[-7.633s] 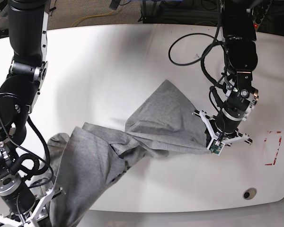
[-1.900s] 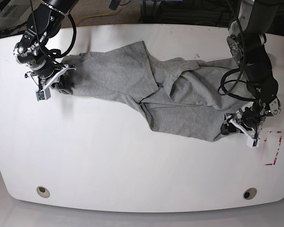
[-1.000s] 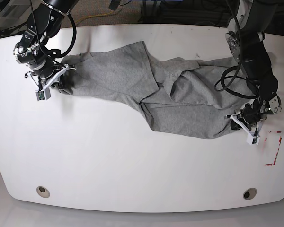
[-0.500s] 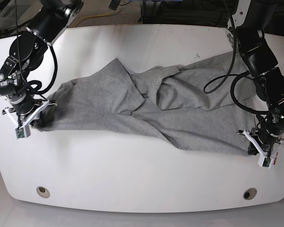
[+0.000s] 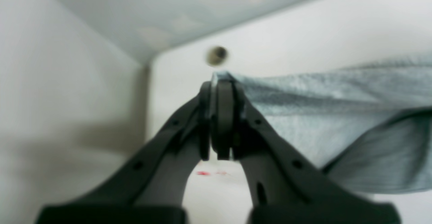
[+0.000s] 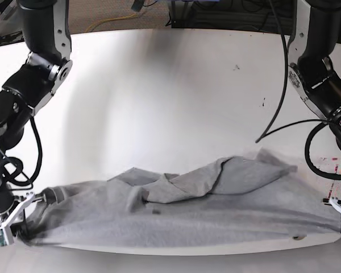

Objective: Fold the T-shirt properly
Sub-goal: 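Lift the shirt high with both grippers and swing it forward, then lay the shirt flat by drawing both grippers back across the table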

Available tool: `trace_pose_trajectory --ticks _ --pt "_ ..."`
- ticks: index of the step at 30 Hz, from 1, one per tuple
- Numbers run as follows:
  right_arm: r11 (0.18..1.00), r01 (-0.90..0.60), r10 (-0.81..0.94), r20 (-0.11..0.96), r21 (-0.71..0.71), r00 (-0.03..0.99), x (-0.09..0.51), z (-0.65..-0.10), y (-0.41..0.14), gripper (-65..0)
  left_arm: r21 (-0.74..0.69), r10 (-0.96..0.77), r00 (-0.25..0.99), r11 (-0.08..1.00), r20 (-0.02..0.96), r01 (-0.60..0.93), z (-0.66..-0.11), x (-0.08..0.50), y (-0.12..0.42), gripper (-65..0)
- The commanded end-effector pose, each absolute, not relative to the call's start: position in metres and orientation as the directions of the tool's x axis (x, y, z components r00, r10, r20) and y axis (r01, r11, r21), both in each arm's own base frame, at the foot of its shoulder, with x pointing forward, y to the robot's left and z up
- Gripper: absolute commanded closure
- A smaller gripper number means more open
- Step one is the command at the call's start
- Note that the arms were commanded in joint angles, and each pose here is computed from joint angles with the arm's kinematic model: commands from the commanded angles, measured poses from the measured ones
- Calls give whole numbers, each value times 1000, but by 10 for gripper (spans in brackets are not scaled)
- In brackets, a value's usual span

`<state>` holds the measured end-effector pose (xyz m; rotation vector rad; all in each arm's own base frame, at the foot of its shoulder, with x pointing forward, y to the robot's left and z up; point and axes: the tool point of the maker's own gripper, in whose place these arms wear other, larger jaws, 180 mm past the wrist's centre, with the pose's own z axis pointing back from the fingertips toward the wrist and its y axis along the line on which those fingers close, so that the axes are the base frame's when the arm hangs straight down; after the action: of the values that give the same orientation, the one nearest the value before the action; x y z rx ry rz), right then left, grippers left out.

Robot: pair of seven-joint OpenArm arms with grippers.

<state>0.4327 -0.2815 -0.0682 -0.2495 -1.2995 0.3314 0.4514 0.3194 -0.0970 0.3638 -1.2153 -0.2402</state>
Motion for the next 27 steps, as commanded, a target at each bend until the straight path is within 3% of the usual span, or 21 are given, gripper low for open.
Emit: trace_pose_trajectory --ticks 1,8,14,27 --pt "904 -41 427 897 -425 112 434 -9 -285 0 436 -409 214 895 887 -99 -33 446 328 -10" --pt "852 -15 524 852 -524 -18 442 75 -269 0 465 -452 107 854 885 -232 52 425 348 -10" --pt "842 -17 538 842 -539 -28 442 81 -264 0 478 -463 122 838 878 -263 62 416 357 -10" --pt "872 -121 490 841 -475 231 408 -78 -273 0 604 -548 293 783 784 -150 -38 392 335 -10"
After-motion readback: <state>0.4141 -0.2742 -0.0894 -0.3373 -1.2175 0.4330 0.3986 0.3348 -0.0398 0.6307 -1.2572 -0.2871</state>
